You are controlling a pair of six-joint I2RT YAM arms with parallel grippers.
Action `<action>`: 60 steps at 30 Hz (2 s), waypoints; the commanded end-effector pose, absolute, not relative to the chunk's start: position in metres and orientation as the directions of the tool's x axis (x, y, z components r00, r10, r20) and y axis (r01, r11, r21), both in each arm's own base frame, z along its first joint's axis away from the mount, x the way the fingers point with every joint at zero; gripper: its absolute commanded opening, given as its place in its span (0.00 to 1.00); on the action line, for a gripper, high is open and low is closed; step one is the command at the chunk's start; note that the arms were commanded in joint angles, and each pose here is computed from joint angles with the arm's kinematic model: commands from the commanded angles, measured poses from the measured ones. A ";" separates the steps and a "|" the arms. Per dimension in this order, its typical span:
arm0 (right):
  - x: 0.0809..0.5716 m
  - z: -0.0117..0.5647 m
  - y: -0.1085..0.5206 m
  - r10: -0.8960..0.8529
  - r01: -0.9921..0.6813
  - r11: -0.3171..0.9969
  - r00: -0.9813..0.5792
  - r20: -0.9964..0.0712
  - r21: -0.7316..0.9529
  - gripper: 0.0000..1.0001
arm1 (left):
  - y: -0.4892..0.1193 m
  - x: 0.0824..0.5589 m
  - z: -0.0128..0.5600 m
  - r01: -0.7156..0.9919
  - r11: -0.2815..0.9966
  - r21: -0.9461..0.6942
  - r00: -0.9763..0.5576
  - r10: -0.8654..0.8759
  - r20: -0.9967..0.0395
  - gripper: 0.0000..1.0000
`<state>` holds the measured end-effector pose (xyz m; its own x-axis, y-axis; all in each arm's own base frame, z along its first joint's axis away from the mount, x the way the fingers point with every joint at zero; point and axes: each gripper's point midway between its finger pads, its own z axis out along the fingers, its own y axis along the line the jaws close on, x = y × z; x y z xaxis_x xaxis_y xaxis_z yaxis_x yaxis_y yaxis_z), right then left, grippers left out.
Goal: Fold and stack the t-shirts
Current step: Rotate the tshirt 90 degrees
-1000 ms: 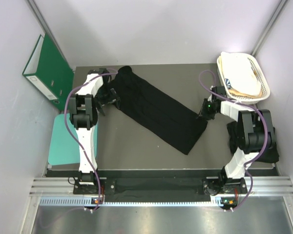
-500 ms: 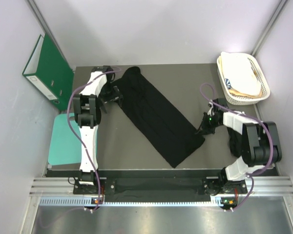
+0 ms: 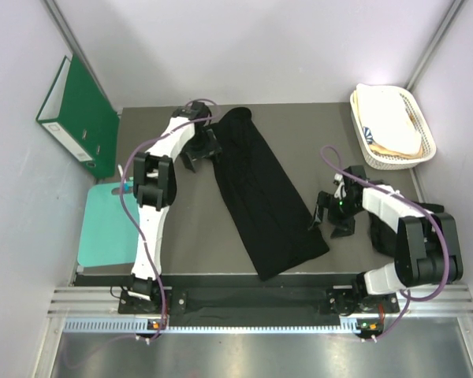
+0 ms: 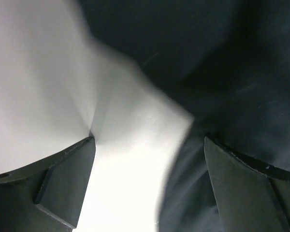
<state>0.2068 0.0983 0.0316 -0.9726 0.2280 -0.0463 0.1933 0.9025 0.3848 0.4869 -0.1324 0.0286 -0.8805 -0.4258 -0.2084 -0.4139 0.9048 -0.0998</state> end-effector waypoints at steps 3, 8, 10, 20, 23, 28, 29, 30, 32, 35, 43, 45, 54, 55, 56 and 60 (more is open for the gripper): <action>0.295 0.080 0.096 0.199 0.077 0.927 -0.930 -0.308 0.368 1.00 | -0.101 0.456 0.056 -0.466 0.880 -0.094 -0.843 -0.474 -0.256 0.99; 0.359 0.083 0.101 0.190 0.036 0.931 -0.897 -0.398 0.364 1.00 | -0.109 0.417 0.092 -0.425 0.890 -0.166 -0.853 -0.455 -0.254 0.99; 0.388 0.095 0.109 0.202 0.015 0.919 -0.875 -0.439 0.394 1.00 | -0.115 0.404 0.103 -0.401 0.892 -0.207 -0.860 -0.444 -0.251 0.99; 0.498 0.082 0.166 0.152 -0.124 0.874 -0.848 -0.507 0.470 1.00 | -0.128 0.377 0.128 -0.215 0.929 -0.302 -0.904 -0.307 -0.298 0.99; 0.524 0.076 0.177 0.172 -0.137 0.855 -0.836 -0.522 0.501 1.00 | -0.135 0.371 0.117 -0.191 0.929 -0.316 -0.927 -0.277 -0.253 0.99; 0.553 0.066 0.187 0.211 -0.120 0.837 -0.829 -0.517 0.534 1.00 | -0.145 0.366 0.104 -0.172 0.925 -0.339 -0.944 -0.254 -0.212 0.99; 0.555 0.065 0.188 0.216 -0.120 0.832 -0.829 -0.516 0.541 1.00 | -0.147 0.367 0.106 -0.164 0.924 -0.346 -0.944 -0.249 -0.216 0.99; 0.561 0.070 0.190 0.218 -0.129 0.831 -0.820 -0.529 0.542 1.00 | -0.149 0.369 0.108 -0.154 0.922 -0.354 -0.943 -0.244 -0.225 0.99; 0.566 0.063 0.191 0.227 -0.119 0.829 -0.822 -0.523 0.546 1.00 | -0.151 0.369 0.110 -0.139 0.919 -0.368 -0.945 -0.234 -0.228 0.99; 0.580 0.058 0.193 0.245 -0.107 0.827 -0.815 -0.525 0.552 1.00 | -0.153 0.370 0.111 -0.127 0.919 -0.374 -0.953 -0.218 -0.212 0.99; 0.608 0.051 0.222 0.304 -0.117 0.755 -0.809 -0.502 0.645 1.00 | -0.159 0.382 0.102 -0.129 0.918 -0.375 -0.960 -0.210 -0.183 0.99; 0.607 0.054 0.237 0.294 -0.137 0.744 -0.812 -0.504 0.654 1.00 | -0.159 0.384 0.102 -0.131 0.920 -0.368 -0.963 -0.207 -0.175 0.99; 0.569 0.024 0.291 0.201 -0.167 0.725 -0.876 -0.438 0.668 0.88 | -0.158 0.383 0.101 -0.125 0.924 -0.361 -0.965 -0.197 -0.172 0.99; 0.567 0.021 0.295 0.198 -0.167 0.727 -0.878 -0.435 0.666 0.85 | -0.156 0.383 0.101 -0.127 0.925 -0.358 -0.965 -0.199 -0.173 0.99; 0.563 0.020 0.302 0.189 -0.170 0.726 -0.882 -0.431 0.667 0.80 | -0.157 0.382 0.103 -0.121 0.926 -0.358 -0.964 -0.195 -0.180 0.99; 0.558 0.016 0.314 0.176 -0.179 0.727 -0.885 -0.432 0.663 0.69 | -0.154 0.379 0.110 -0.109 0.928 -0.356 -0.960 -0.190 -0.204 0.99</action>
<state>0.5774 0.3015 0.0573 -0.8384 0.2069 -0.5043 -0.2277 0.7076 0.6689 0.3812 -0.1541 0.0874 -0.9652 -0.2133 -0.1515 -0.1509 0.9269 -0.3437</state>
